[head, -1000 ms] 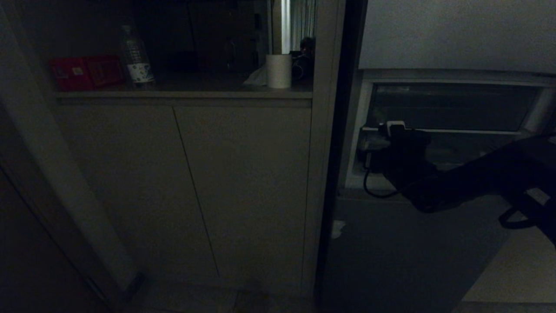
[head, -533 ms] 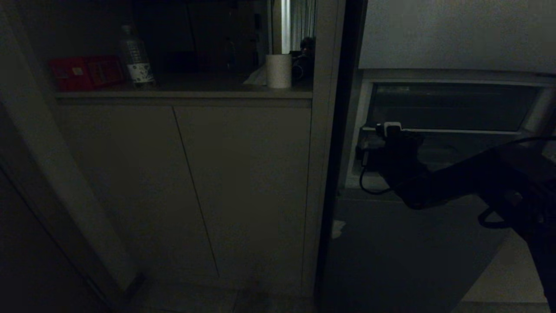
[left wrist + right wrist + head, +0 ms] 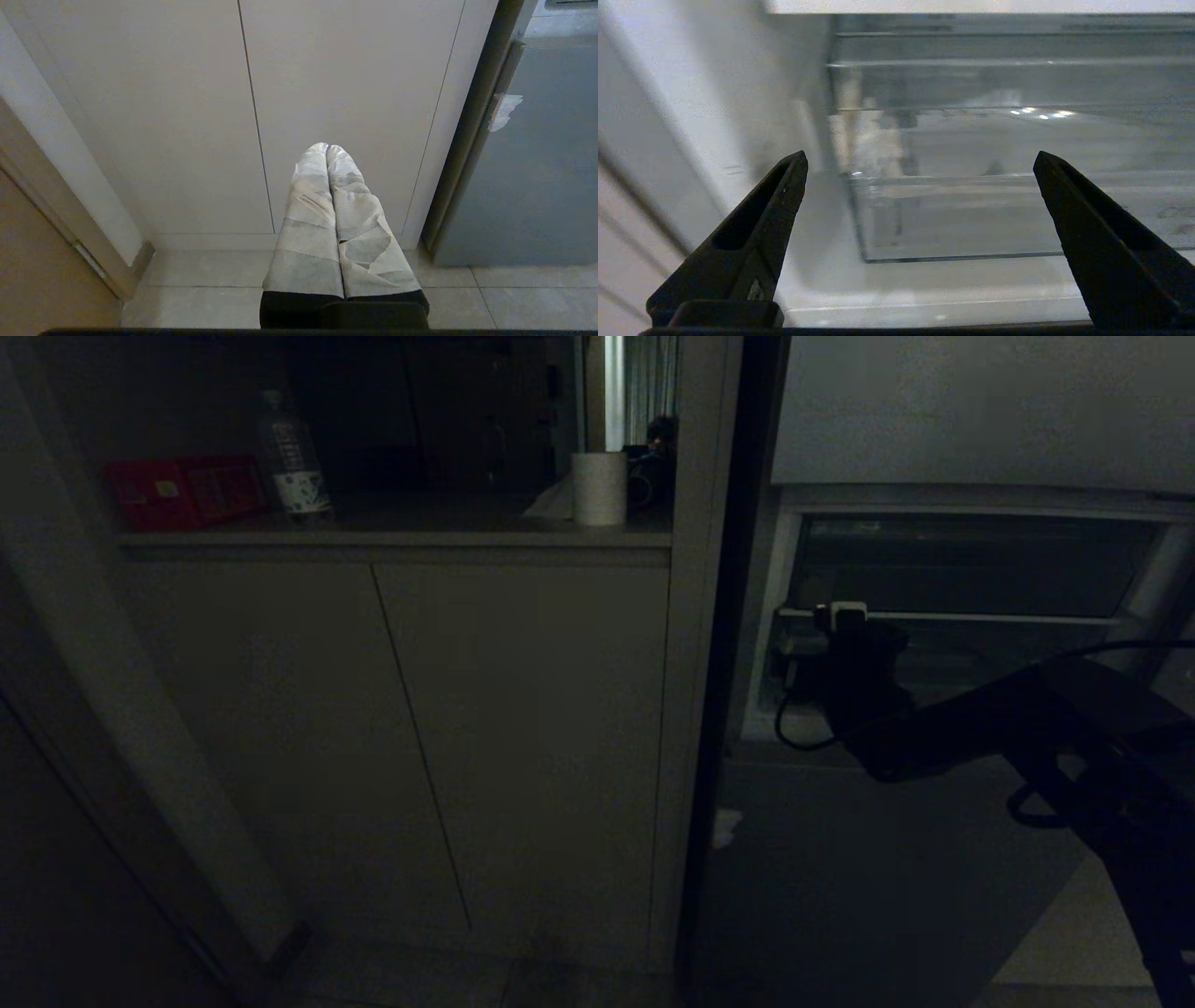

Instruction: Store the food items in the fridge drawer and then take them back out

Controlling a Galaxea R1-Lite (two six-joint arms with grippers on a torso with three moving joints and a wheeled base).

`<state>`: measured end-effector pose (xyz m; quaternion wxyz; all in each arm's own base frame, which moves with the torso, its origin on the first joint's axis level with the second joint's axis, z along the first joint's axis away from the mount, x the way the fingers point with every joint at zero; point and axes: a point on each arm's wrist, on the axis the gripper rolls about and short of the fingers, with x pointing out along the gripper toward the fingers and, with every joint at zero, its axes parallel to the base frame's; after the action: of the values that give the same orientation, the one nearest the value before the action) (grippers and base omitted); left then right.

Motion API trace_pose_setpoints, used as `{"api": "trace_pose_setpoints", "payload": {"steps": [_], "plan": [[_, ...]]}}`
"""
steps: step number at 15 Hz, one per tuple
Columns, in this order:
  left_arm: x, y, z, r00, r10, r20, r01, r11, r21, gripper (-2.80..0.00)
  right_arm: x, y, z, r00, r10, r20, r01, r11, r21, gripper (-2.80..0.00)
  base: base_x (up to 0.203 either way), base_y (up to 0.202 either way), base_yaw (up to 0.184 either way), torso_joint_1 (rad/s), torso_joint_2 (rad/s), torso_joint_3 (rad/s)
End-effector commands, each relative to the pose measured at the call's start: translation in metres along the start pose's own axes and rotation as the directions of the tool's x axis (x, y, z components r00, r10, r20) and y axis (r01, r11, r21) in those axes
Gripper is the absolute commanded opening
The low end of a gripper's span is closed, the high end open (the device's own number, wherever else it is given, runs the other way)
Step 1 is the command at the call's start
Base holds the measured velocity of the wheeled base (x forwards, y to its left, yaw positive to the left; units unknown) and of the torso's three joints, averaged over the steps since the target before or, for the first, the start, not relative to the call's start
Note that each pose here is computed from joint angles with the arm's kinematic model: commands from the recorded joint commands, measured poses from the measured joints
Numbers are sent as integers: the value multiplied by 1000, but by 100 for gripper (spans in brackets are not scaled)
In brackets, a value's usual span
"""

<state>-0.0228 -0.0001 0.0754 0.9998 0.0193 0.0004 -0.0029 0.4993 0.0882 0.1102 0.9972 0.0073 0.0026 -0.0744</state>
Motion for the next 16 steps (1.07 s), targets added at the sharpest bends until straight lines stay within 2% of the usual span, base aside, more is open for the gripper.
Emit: {"api": "trace_pose_setpoints", "payload": {"steps": [1, 9, 16], "plan": [[0, 0, 0, 1000, 0, -1, 0, 1000, 1, -280, 4, -3, 3, 1000, -9, 20, 9, 1000, 9, 0, 0, 0, 0, 0, 0, 0], [0, 0, 0, 1000, 0, -2, 0, 1000, 1, -280, 24, 8, 1, 997, -2, 73, 0, 1000, 25, 0, 0, 0, 0, 0, 0, 0], [0, 0, 0, 1000, 0, -2, 0, 1000, 1, -280, 28, 9, 0, 997, -3, 74, 1, 1000, 25, 0, 0, 0, 0, 0, 0, 0]]}}
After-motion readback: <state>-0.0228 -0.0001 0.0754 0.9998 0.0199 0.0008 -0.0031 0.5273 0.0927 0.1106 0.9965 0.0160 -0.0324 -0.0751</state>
